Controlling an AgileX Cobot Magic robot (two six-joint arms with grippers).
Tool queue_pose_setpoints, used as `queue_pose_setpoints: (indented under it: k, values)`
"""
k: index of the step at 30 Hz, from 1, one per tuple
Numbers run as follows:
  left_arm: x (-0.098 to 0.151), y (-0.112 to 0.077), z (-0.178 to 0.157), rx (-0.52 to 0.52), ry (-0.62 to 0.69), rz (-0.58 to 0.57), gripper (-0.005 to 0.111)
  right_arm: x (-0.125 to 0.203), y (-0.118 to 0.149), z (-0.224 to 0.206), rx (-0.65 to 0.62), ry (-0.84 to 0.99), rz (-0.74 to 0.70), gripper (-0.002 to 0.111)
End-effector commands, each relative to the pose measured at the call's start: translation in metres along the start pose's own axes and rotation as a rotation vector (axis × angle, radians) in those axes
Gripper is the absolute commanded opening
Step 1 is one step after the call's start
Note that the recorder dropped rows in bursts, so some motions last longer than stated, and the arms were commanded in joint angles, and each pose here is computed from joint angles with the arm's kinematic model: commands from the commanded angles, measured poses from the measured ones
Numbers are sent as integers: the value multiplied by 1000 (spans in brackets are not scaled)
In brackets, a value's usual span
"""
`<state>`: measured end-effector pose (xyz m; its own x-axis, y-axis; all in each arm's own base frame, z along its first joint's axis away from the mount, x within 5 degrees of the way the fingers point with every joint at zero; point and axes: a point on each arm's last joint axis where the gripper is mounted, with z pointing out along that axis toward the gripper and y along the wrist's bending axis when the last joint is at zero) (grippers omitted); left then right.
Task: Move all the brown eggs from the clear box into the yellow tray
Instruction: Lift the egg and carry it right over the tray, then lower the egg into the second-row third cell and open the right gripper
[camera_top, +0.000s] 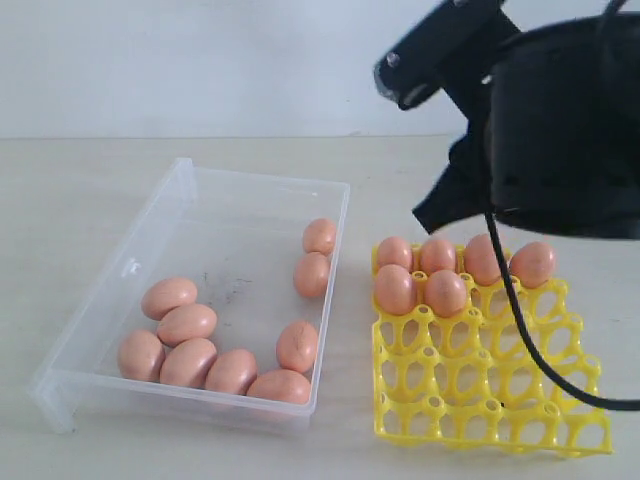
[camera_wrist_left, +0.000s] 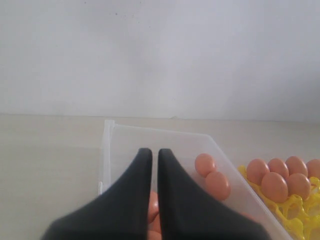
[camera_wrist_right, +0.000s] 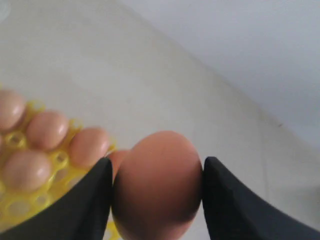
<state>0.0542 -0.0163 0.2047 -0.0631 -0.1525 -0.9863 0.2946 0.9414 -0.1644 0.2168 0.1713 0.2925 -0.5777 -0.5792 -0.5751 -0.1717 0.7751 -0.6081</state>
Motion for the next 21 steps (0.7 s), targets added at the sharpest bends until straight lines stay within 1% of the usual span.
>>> queue_pose_setpoints:
  k: [1,2,3,5,7,9,11,12,13,14,16,18,19,21]
  values:
    - [0,-1,0,10,-4,-10,4,1,26,0,-443,-14,16,0]
    - [0,-1,0,10,-4,-10,4,-1,32,1,-524,-66,46,0]
    - [0,-1,0,10,-4,-10,4,-8,41,0,-633,-198,94,0]
    - [0,-1,0,10,-4,-10,4,-14,48,-1,-775,-397,174,0]
    - [0,-1,0,10,-4,-10,4,-13,43,7,-844,-498,243,0]
    - [0,-1,0,10,-4,-10,4,-8,28,25,-816,-493,343,0]
    - [0,-1,0,10,-4,-10,4,-1,10,44,-750,-499,447,0]
    - [0,-1,0,10,-4,-10,4,5,-2,55,-694,-514,570,0]
    - [0,-1,0,10,-4,-10,4,9,-9,61,-652,-524,642,0]
    - [0,0,0,9,-2,-10,4,17,-16,68,-566,-550,689,0]
    - [0,0,0,9,-2,-10,4,24,-16,70,-509,-575,609,0]
    - [0,0,0,9,-2,-10,4,29,-13,71,-482,-592,515,0]
    - [0,0,0,9,-2,-10,4,33,-12,71,-470,-602,489,0]
    - [1,0,0,9,0,-10,4,39,-11,71,-450,-640,493,0]
